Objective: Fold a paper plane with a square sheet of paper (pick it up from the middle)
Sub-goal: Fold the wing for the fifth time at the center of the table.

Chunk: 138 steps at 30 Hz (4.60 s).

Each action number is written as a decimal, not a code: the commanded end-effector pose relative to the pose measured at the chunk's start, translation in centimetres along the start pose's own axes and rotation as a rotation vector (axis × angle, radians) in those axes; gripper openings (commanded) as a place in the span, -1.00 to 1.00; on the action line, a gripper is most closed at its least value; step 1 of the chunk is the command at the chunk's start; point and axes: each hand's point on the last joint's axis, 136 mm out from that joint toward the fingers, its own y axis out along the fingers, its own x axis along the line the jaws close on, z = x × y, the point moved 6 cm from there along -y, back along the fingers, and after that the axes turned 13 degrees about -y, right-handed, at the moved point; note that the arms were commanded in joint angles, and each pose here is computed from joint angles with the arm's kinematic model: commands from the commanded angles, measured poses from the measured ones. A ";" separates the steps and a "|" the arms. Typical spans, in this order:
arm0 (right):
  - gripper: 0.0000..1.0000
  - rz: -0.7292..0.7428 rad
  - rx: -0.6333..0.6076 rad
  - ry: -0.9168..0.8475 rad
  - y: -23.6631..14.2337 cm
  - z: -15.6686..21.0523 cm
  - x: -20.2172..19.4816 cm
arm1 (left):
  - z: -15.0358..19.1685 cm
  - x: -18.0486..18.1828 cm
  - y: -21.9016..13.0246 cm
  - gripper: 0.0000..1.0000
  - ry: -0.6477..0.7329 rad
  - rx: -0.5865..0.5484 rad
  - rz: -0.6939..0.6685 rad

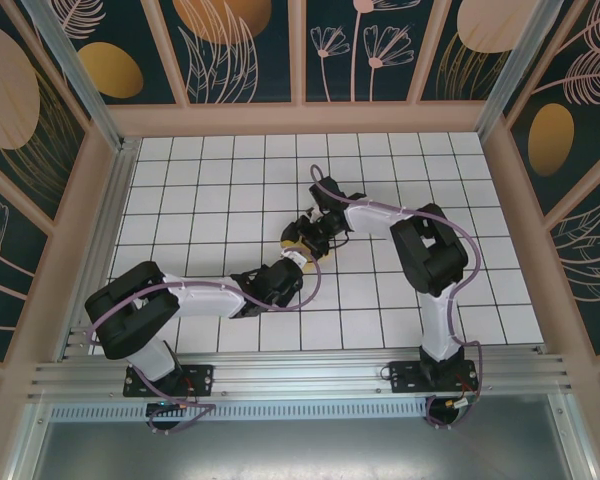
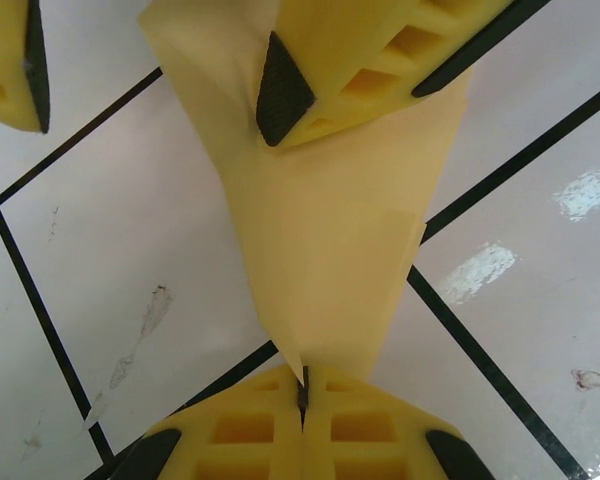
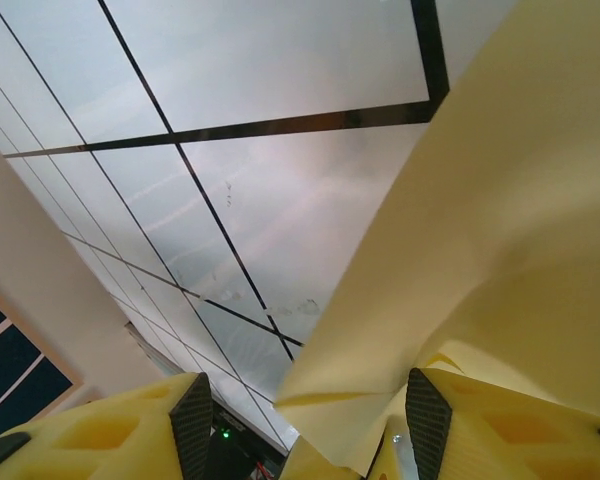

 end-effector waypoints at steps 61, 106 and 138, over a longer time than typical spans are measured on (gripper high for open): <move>-1.00 -0.142 -0.202 -0.397 -4.9 1.2 -2.2 | -3.0 -0.2 -3.2 0.01 -0.838 -0.015 0.543; -1.00 -0.297 -0.259 -0.525 -4.8 4.3 -8.2 | -3.6 -1.5 0.3 -0.28 -0.938 0.070 0.629; -0.98 -0.284 -0.285 -0.454 -4.6 3.7 -9.5 | -0.9 -4.4 2.1 -0.41 -0.609 0.178 0.309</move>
